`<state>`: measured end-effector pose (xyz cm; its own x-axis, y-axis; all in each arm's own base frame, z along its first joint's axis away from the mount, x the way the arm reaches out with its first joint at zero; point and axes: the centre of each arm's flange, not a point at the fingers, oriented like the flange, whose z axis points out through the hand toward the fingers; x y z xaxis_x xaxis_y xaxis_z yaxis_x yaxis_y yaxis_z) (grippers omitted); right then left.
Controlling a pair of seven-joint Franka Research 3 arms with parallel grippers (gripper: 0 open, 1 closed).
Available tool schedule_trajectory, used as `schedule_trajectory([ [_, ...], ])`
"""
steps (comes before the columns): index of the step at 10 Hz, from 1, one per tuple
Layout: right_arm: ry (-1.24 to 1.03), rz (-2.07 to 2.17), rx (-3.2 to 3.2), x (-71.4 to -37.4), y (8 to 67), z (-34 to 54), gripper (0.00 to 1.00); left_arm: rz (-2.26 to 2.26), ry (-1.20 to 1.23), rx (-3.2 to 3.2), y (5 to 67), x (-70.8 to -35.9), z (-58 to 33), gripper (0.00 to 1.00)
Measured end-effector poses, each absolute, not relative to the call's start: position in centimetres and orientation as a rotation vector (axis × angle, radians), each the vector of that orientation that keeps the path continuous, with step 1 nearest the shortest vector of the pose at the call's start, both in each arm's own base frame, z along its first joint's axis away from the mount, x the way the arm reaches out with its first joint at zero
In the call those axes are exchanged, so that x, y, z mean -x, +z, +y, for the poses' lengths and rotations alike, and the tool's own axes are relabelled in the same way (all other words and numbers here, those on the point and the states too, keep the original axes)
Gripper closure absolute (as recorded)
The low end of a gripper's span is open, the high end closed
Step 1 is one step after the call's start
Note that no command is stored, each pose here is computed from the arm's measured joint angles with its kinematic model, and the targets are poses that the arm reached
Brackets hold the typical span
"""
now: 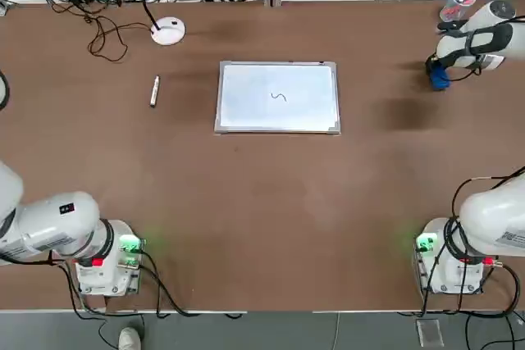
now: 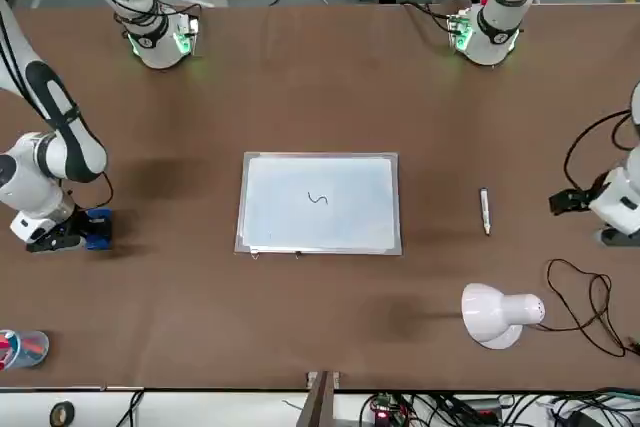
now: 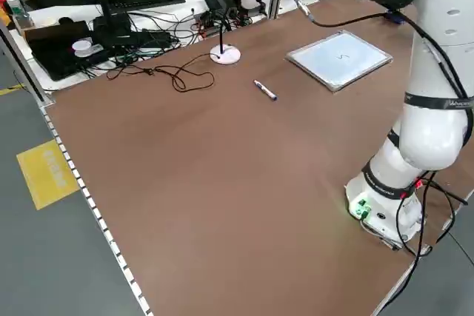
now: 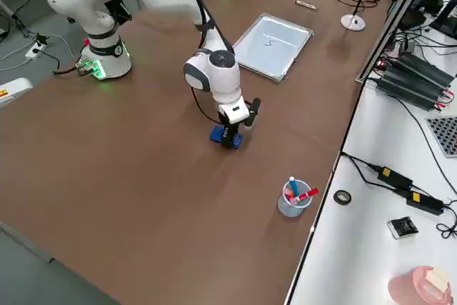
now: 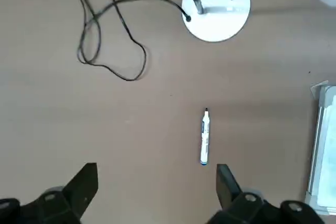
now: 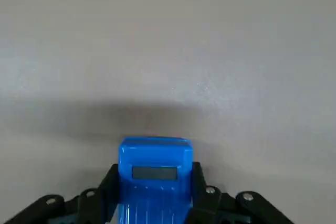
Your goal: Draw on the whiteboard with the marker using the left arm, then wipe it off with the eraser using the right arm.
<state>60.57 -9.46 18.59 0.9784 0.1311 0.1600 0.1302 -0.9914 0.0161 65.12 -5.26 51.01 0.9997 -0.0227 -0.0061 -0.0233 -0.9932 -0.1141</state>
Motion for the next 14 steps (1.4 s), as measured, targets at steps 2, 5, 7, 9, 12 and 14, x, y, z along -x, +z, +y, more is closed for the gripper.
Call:
schedule_trajectory([
  [2, 0.250, 0.173, -3.126, -60.7, 18.7, -9.1, 0.43, 0.030, -0.016, 3.013, 52.9, -64.4, -5.4, 0.00],
  [5, 0.209, 0.091, -3.149, -61.4, 19.5, -6.5, 0.43, 0.057, -0.081, 3.006, 55.9, -63.9, -4.3, 0.00],
  [7, 0.159, 0.041, -3.161, -62.3, 21.2, -3.9, 0.43, 0.111, -0.128, 3.012, 58.2, -63.4, -3.4, 0.00],
  [9, 0.135, -0.008, -3.166, -63.1, 23.7, -0.5, 0.43, 0.139, -0.191, 3.018, 61.1, -62.4, -3.3, 0.00],
  [12, 0.150, -0.118, -3.175, -63.9, 26.9, 6.0, 0.43, 0.186, -0.204, 3.016, 64.2, -60.2, -4.0, 0.00],
  [14, 0.195, -0.212, -3.187, -64.0, 28.5, 11.9, 0.43, 0.205, -0.188, 3.044, 65.1, -59.3, -4.6, 0.00],
])
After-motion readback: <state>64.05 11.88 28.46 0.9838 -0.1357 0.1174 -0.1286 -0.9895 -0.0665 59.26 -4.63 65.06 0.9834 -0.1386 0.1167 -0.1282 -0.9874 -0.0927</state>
